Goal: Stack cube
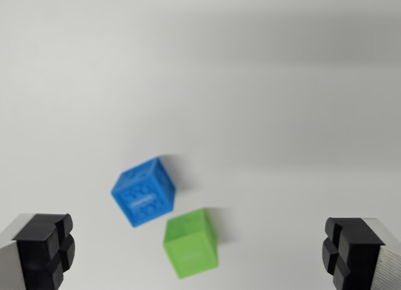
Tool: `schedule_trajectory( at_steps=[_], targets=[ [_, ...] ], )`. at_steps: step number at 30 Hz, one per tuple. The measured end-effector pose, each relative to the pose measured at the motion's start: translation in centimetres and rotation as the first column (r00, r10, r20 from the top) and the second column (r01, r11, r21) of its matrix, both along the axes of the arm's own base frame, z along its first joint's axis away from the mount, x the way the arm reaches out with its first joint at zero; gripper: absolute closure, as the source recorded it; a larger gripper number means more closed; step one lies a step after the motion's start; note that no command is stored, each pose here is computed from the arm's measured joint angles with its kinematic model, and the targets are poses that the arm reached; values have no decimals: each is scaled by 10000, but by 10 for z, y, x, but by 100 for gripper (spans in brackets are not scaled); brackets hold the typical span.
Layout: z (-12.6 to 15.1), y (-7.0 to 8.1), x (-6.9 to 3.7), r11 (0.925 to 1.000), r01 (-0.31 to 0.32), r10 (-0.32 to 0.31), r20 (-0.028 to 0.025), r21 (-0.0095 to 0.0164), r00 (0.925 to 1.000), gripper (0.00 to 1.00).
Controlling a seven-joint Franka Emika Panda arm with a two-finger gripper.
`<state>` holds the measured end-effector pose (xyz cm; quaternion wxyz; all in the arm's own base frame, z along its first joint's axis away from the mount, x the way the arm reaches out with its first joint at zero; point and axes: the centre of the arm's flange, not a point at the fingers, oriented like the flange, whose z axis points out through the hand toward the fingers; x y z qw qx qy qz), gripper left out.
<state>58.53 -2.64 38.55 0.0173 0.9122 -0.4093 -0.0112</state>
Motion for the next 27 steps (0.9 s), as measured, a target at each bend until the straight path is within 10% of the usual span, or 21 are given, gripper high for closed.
schedule_trajectory(
  at_steps=[27],
  targets=[
    [-36, 2, -35, 9975, -710, 710, 36, 36, 9975, 0]
  ],
)
